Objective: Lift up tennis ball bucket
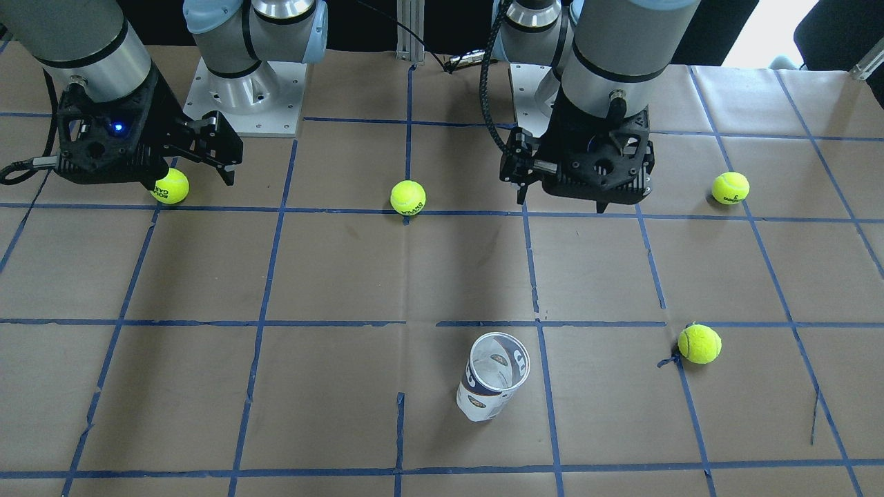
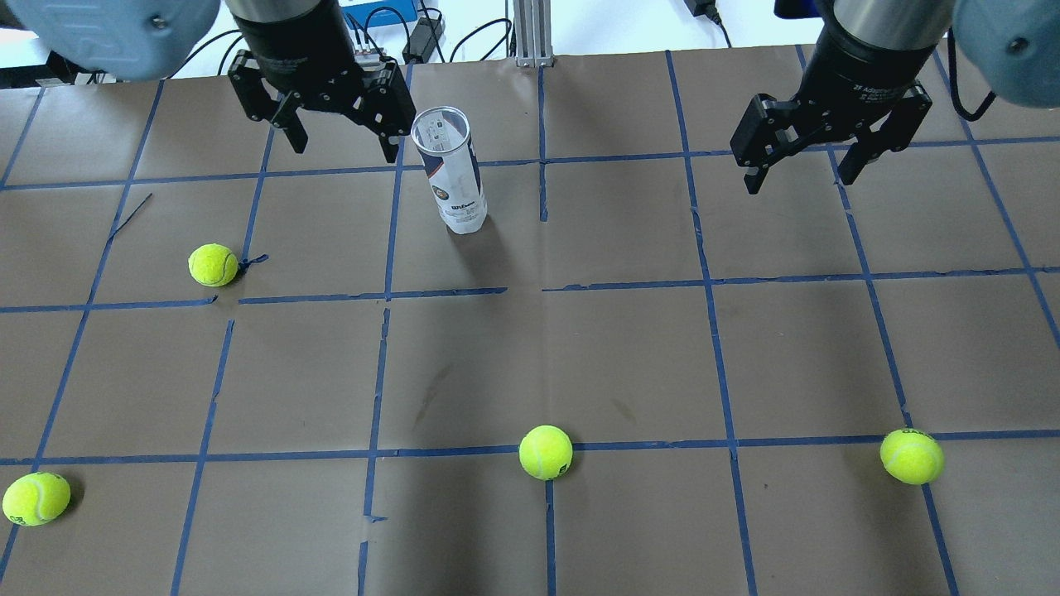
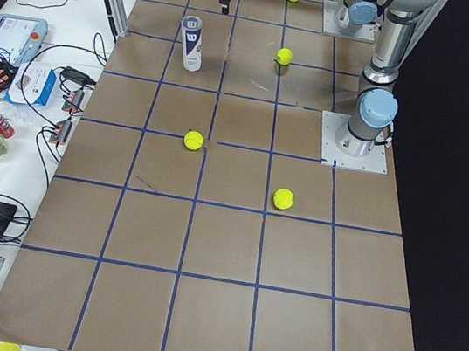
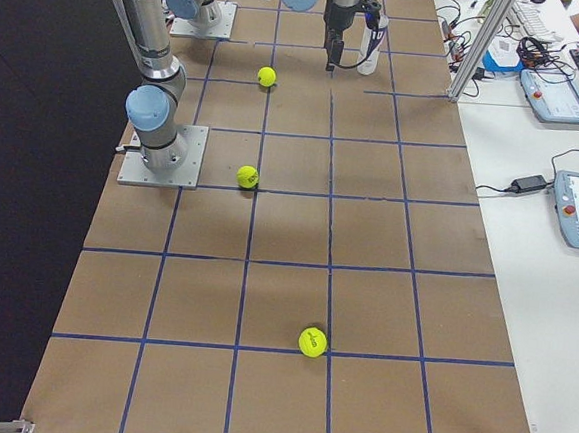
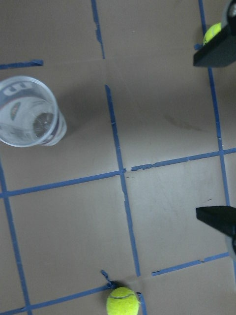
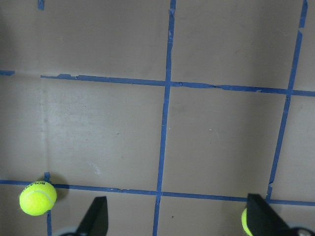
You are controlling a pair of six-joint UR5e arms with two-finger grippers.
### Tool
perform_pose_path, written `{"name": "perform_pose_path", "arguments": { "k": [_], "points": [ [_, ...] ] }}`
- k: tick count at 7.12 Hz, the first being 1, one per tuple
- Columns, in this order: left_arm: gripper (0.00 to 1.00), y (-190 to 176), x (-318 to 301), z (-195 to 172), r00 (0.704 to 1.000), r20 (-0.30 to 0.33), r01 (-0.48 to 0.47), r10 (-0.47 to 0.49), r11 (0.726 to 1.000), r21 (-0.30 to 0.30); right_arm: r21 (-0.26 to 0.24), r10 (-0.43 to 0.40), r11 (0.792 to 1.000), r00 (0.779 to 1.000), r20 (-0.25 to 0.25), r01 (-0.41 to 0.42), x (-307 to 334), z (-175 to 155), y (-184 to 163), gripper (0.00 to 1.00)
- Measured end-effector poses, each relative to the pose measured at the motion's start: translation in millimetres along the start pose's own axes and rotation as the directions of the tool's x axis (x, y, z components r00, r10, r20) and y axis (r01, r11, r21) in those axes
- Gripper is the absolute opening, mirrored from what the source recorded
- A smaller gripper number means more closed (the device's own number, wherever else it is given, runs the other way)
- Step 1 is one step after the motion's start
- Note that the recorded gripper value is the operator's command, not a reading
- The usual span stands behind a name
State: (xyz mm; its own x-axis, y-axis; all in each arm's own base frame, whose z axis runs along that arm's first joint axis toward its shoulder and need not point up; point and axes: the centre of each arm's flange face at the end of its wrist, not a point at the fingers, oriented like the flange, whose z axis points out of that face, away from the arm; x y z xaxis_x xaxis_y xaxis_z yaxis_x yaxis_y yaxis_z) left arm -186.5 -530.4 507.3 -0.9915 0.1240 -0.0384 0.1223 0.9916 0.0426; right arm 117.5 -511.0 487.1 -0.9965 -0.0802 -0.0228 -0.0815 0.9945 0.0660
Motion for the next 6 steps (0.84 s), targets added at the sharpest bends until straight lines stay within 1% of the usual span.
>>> {"name": "perform_pose_path", "arguments": {
  "k": [1,2,4,6],
  "points": [
    [1.0,19,-22,1,0.999,-0.014,0.047,-0.047,0.999,-0.01,0.0,0.0,1.0,1.0,0.001,0.0,0,0,0,1.0],
    [1.0,29,-39,5,0.995,-0.037,0.087,-0.087,0.996,-0.015,0.0,0.0,1.0,1.0,0.001,0.0,0,1,-1,1.0],
    [1.0,32,-46,11,0.992,-0.063,0.11,-0.11,0.994,-0.011,0.001,0.001,1.0,1.0,0.001,-0.001,0,1,-1,1.0],
    [1.0,28,-48,11,0.991,-0.068,0.121,-0.119,0.992,0.02,-0.002,0.003,1.0,1.0,0.001,-0.003,1,2,-2,1.0]
  ]
}}
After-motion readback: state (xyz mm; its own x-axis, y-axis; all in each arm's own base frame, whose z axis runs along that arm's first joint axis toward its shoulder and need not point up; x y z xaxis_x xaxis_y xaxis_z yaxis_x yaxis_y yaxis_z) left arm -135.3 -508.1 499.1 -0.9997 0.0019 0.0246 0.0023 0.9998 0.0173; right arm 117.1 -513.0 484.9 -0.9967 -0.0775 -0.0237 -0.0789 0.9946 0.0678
